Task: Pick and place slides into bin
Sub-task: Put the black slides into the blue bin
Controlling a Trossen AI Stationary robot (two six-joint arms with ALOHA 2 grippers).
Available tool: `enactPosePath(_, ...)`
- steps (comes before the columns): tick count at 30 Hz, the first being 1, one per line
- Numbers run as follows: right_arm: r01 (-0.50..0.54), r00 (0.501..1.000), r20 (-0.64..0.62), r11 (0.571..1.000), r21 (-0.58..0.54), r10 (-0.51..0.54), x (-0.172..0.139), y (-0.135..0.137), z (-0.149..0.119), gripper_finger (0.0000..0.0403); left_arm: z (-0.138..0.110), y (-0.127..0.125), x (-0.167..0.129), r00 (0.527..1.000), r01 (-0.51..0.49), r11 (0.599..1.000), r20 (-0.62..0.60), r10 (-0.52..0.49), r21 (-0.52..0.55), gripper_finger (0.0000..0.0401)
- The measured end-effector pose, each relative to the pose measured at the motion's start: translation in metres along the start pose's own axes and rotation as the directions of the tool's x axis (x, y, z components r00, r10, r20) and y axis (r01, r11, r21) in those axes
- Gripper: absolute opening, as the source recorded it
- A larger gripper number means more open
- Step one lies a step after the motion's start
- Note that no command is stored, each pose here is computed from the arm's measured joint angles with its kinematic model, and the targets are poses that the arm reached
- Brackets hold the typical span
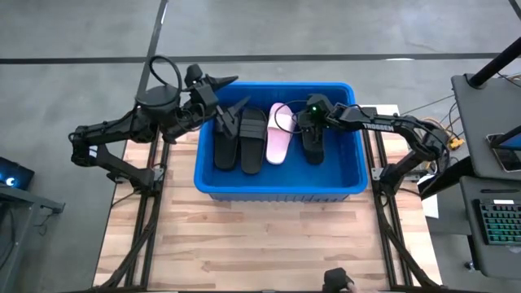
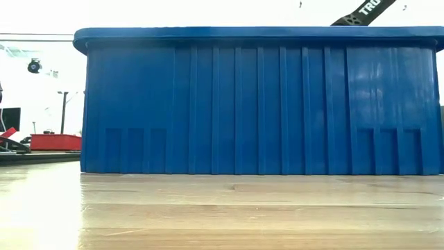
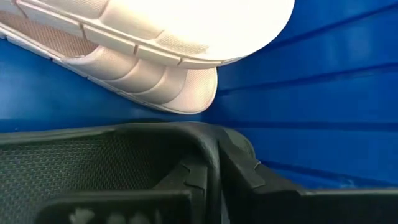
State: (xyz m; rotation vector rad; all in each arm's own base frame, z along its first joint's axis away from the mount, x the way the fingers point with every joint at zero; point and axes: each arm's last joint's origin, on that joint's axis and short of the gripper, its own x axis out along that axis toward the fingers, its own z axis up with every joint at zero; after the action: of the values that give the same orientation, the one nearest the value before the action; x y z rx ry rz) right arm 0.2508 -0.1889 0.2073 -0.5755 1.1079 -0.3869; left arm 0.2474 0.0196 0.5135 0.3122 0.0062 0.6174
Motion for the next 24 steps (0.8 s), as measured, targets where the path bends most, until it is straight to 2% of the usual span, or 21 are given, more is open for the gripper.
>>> enactPosePath(4,-0.006,1.000,0.003,0.999,0.032,0.006,-0.002,-0.002,0.002,0.0050,-0.002,-0.001,0.000,1.000,0.006,1.000,-0.016,-0.006,0.011,0.0251)
enactPosePath(9,-0.117,0.993,0.039,0.990,0.079,0.114,-0.012,-0.009,0.003,0.0092,-0.004,0.001,-0.003,0.999,0.018,0.999,-0.041,-0.017,0.031,0.0251)
enactPosePath(17,-0.259,0.966,0.046,0.961,0.093,0.256,-0.026,-0.016,0.009,0.0155,-0.002,0.004,-0.007,0.999,0.015,1.000,-0.037,-0.014,0.026,0.0251)
enactPosePath(24,-0.283,0.959,0.034,0.954,0.096,0.281,-0.035,-0.023,0.014,0.0184,-0.002,0.004,-0.007,0.999,0.017,1.000,-0.037,-0.016,0.025,0.0251)
